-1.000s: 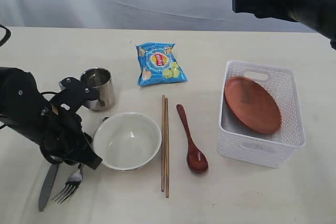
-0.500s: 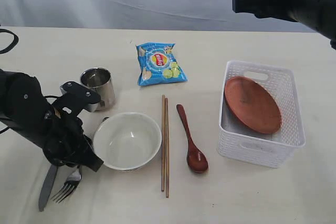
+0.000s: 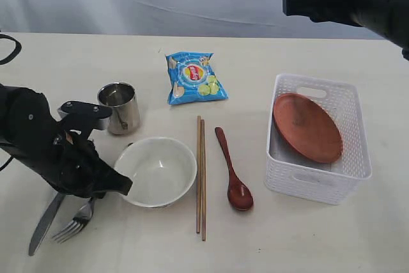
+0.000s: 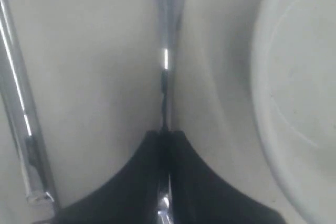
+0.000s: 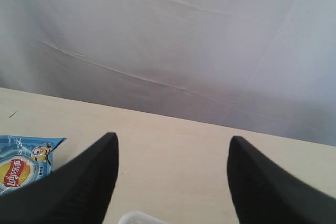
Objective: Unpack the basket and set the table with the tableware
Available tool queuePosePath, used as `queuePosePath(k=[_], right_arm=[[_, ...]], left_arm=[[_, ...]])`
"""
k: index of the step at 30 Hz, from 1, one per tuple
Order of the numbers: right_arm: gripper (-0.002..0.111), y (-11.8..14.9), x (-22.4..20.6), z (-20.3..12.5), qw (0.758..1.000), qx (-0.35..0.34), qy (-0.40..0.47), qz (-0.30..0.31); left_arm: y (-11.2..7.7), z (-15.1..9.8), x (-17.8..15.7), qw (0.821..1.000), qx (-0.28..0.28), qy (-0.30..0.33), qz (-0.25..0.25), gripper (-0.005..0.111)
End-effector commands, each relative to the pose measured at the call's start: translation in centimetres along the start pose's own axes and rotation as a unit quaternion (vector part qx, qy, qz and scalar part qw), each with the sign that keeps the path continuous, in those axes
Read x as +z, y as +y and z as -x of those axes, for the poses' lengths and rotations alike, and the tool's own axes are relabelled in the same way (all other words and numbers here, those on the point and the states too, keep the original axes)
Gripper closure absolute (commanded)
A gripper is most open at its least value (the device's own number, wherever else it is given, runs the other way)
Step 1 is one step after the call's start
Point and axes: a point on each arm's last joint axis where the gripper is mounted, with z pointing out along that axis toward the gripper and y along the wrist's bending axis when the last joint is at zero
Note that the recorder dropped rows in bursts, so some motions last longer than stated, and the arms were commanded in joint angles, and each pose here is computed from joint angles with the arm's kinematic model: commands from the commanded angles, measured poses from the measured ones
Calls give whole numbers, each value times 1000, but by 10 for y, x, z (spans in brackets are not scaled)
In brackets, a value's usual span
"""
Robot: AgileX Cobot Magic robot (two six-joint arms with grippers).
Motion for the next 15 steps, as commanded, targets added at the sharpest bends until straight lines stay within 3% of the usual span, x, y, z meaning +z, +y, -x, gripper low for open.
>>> queuePosePath(k=[1,7,15], right_arm=[[51,-3,-1,1,1000,-2,-5,-1],[51,-3,-1,1,1000,-1,-5,-1],[51,1,-1,1,1000,9,-4,22]], left_arm=[[-2,0,0,998,-60,6,-4,107],[-2,-2,0,993,-118,17,-3,107],[-3,-6,-1,988,-150,40,-2,107]])
